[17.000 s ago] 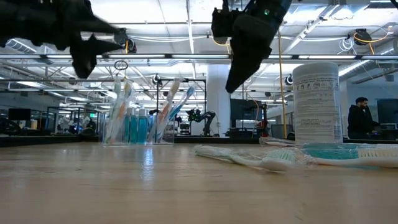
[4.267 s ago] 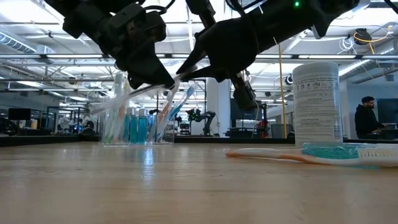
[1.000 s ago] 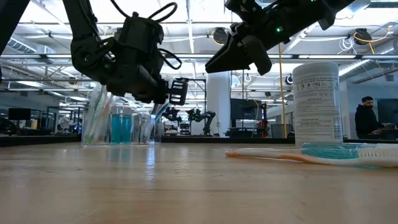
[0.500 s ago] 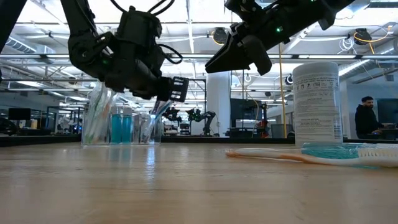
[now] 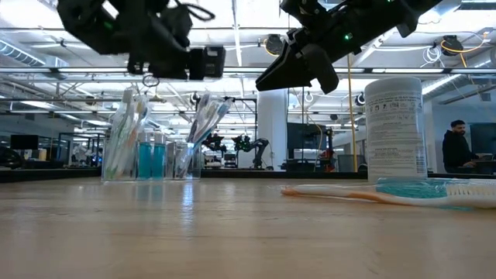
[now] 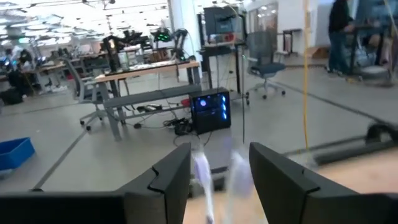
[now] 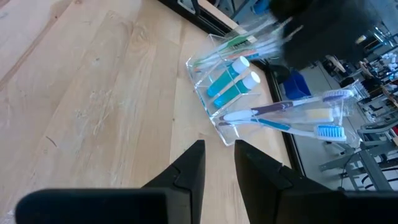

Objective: Pick & Place toothbrushing station
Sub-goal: Put the orange toothbrush into the transparent organizer

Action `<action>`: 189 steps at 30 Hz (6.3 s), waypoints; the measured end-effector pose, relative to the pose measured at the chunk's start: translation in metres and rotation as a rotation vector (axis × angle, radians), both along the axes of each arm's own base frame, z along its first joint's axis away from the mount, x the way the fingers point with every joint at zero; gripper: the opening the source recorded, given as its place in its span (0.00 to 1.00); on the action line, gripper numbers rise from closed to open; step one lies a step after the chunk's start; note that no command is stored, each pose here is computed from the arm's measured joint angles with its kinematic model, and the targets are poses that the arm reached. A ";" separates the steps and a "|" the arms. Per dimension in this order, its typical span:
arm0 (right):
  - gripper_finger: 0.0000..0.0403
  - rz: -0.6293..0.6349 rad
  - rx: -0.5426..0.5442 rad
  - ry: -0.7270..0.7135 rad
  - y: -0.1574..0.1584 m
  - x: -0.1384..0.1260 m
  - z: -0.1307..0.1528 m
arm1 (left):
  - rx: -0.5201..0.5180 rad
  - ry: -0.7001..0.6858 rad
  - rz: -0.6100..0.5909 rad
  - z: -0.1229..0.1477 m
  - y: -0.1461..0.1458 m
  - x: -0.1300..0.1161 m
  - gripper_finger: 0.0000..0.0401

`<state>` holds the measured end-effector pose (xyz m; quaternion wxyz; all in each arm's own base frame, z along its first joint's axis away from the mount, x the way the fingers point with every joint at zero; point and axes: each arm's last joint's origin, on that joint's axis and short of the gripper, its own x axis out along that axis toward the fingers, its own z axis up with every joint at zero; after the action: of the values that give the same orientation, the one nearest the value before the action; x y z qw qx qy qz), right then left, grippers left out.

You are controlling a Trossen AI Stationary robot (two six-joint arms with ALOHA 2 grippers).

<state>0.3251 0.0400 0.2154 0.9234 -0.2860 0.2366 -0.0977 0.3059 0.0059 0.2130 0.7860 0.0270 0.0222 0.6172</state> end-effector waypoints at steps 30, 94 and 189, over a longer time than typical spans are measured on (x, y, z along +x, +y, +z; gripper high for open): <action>0.19 0.004 -0.007 -0.041 -0.001 0.002 0.004 | -0.223 0.015 -0.320 0.001 0.080 -0.015 0.42; 0.44 -0.026 0.395 0.030 0.027 -0.037 0.021 | -0.262 0.135 -1.275 0.022 -0.062 -0.017 0.42; 0.39 -0.126 0.639 -0.014 0.021 -0.098 -0.009 | 0.137 0.024 -0.559 0.005 -0.036 -0.125 0.01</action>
<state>0.2274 0.0609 0.2061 0.9603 0.0344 0.2659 -0.0773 0.1811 -0.0304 0.2177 0.9218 0.0921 -0.0186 0.3761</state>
